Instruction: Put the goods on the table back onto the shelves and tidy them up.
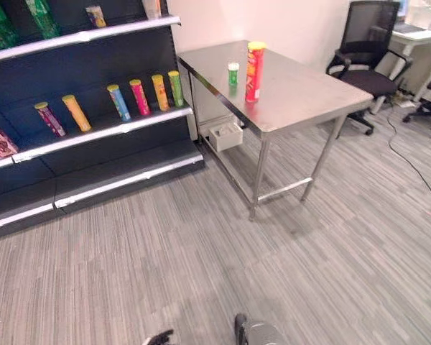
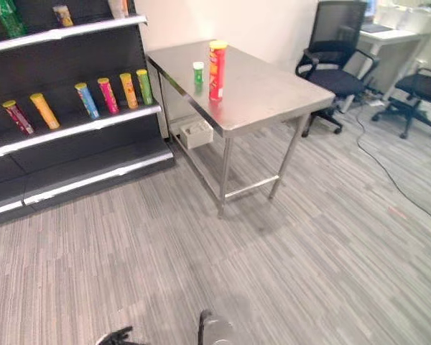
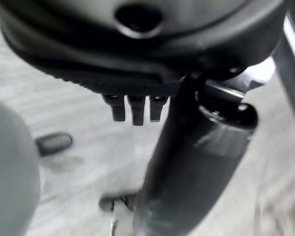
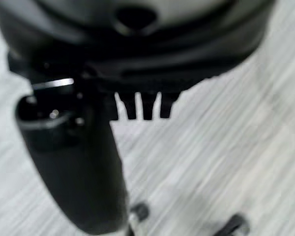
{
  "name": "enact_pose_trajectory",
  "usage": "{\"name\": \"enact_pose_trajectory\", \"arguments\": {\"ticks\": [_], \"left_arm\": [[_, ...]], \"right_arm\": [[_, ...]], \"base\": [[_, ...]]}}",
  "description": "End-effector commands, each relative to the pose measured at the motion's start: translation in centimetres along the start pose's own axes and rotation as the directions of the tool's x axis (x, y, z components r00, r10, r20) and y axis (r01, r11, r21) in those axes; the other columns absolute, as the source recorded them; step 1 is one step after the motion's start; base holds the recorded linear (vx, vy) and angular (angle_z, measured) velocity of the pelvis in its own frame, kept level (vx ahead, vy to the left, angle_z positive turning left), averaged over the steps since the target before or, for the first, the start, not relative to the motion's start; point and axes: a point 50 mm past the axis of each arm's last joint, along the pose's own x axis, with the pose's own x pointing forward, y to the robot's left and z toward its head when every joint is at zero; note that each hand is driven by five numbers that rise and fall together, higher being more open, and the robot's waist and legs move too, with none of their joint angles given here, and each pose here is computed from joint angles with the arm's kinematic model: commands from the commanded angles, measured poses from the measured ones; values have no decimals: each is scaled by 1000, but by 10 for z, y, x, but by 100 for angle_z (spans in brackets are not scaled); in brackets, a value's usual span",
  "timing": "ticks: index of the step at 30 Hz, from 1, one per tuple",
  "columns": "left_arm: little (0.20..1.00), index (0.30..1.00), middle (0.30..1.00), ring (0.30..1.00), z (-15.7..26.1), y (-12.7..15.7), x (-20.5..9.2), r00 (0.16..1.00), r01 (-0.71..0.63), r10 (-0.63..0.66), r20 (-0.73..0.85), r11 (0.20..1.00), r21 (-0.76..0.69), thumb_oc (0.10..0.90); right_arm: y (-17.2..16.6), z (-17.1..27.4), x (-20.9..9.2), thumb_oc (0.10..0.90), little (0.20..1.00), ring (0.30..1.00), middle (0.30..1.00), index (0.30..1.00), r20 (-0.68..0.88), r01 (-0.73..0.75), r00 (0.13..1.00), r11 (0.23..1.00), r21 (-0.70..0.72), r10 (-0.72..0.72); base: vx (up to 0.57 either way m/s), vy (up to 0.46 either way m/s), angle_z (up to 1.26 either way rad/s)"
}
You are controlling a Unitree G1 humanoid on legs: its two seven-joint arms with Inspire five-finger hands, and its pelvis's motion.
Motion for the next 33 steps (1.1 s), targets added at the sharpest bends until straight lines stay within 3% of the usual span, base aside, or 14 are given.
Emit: {"name": "enact_pose_trajectory", "arguments": {"ticks": [1, 4, 11, 14, 23, 27, 33], "left_arm": [[900, 900, 900, 900, 27, -18, 3, 993, 67, -73, 96, 996, 62, 800], [900, 900, 900, 900, 34, -28, 1, 982, 109, -129, 136, 984, 144, 800], [900, 900, 900, 900, 36, -26, 0, 980, 93, -119, 160, 983, 157, 800], [900, 900, 900, 900, 40, -30, 1, 977, 98, -129, 167, 978, 184, 800], [900, 900, 900, 900, 64, -23, 4, 972, 61, -108, 211, 974, 218, 800], [900, 900, 900, 900, 76, -28, 3, 958, 65, -143, 248, 952, 298, 800], [900, 900, 900, 900, 52, -27, 4, 977, 85, -121, 178, 976, 201, 800]], "right_arm": [[-9, 13, 1, 800, 900, 900, 900, 900, 44, 33, 999, 999, -22, -32], [6, 35, -1, 800, 900, 900, 900, 900, 119, -8, 993, 997, -77, 17], [28, 89, -10, 800, 900, 900, 900, 900, 314, 9, 946, 966, -258, 75], [26, 86, -9, 800, 900, 900, 900, 900, 307, 32, 950, 955, -295, 64], [-7, 70, -3, 800, 900, 900, 900, 900, 216, 93, 975, 981, -171, -55], [-1, 56, -2, 800, 900, 900, 900, 900, 182, 52, 983, 990, -133, -27], [14, 45, -2, 800, 900, 900, 900, 900, 194, 9, 981, 981, -195, 30]], "base": [[403, -277, -13], [283, -212, -3], [212, 4, -23], [318, 246, -25], [410, 300, -52], [328, 357, 10], [280, 311, -52]]}}
